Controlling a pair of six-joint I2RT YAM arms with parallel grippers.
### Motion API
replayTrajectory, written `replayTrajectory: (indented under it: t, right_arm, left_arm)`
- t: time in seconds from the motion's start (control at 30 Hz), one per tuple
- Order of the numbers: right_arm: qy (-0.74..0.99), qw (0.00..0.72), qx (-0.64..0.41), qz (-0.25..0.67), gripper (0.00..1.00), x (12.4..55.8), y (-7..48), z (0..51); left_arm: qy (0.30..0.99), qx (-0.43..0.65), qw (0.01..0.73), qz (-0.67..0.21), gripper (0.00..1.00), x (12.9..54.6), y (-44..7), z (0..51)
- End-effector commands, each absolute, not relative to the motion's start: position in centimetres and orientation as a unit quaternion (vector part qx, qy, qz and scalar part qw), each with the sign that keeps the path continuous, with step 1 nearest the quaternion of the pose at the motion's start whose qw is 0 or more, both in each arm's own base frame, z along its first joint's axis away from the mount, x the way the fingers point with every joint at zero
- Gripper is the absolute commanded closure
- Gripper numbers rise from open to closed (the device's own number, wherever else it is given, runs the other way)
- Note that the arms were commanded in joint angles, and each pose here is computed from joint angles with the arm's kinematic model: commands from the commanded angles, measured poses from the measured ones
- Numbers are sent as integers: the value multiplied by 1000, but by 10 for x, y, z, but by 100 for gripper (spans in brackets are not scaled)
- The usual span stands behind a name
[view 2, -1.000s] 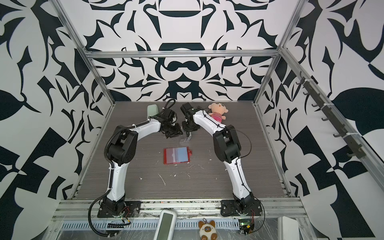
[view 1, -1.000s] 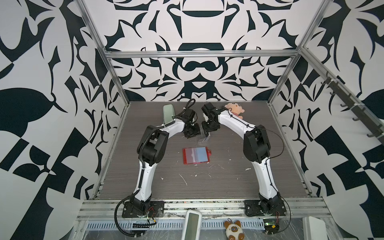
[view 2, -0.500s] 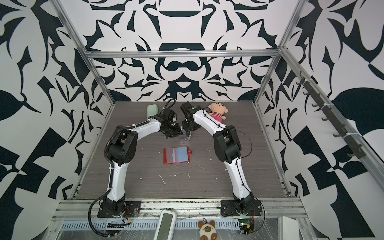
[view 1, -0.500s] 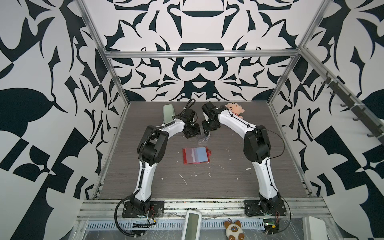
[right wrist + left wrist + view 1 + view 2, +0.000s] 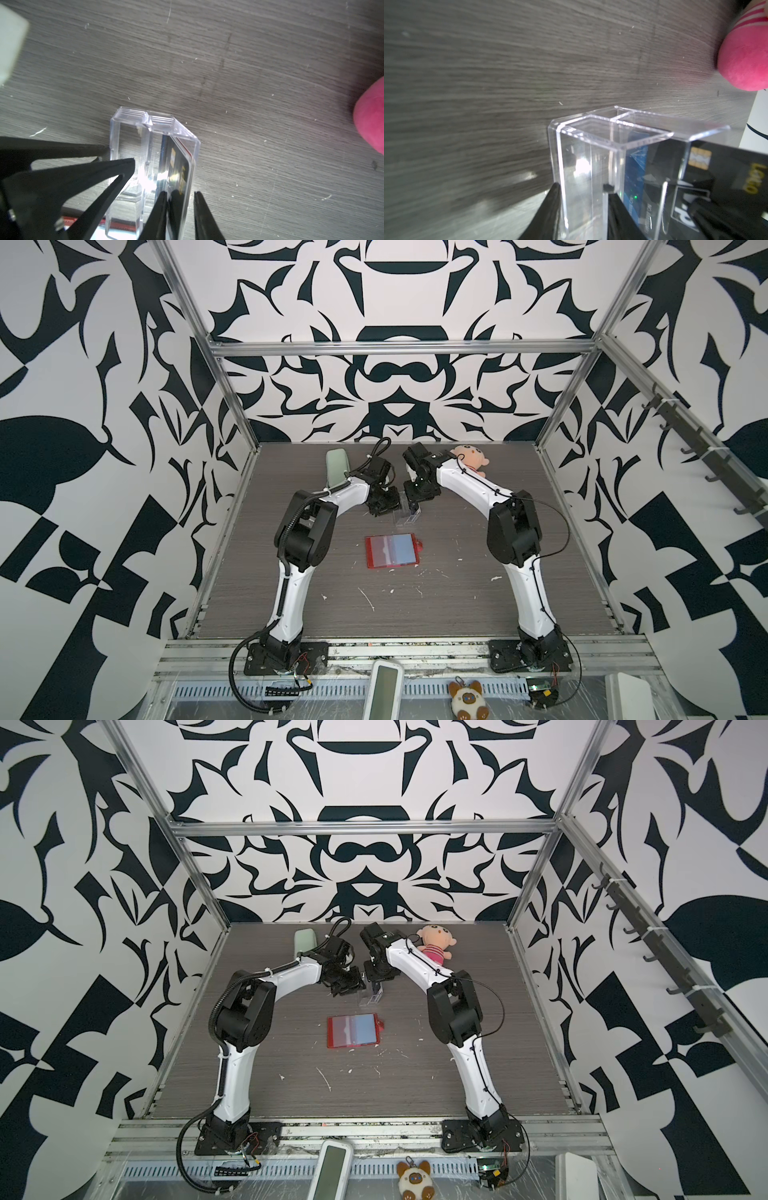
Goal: Put the credit cards into the card holder
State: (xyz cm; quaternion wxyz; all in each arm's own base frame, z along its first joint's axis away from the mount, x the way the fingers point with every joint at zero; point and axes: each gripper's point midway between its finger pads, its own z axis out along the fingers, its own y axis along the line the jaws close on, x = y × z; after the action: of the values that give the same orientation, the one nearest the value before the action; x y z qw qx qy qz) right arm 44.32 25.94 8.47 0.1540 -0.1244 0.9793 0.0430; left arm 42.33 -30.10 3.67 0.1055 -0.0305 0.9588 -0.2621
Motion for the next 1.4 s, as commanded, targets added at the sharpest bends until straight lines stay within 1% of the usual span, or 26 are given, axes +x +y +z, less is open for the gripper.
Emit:
replayTrajectory:
  t: [0.0, 0.27, 0.37, 0.43, 0.47, 0.67, 0.73, 0.8, 1.17, 1.37]
  right_arm:
    - [972, 198, -120, 37, 78, 447, 251, 135]
    - [971, 202, -121, 37, 82, 446, 251, 139]
    - [971, 201, -122, 37, 85, 446, 251, 139]
    - [971, 201, -122, 37, 91, 446, 251, 139]
    - [971, 200, -122, 37, 92, 447, 251, 139]
    - [972, 196, -123, 37, 94, 445, 252, 137]
    - [972, 197, -124, 36, 98, 445, 251, 137]
    - [972, 197, -124, 38, 99, 445, 251, 138]
    - [972, 195, -124, 39, 100, 443, 251, 137]
    - [972, 197, -122, 36, 89, 443, 250, 139]
  left_arm:
    - [975, -51, 62, -206, 64, 410, -280, -7]
    - [975, -51, 61, -206, 64, 410, -280, -8]
    - [975, -51, 62, -207, 64, 410, -280, -8]
    - [975, -51, 62, -207, 64, 410, -280, -7]
    - [975, -51, 62, -207, 64, 410, -280, -8]
    - [975, -52, 60, -206, 64, 410, -279, -9]
    - [975, -52, 60, -206, 64, 409, -279, -10]
    - [975, -52, 59, -207, 64, 409, -280, -9]
    - [975, -52, 60, -208, 64, 408, -279, -9]
    - [975, -52, 60, -208, 64, 408, -280, -8]
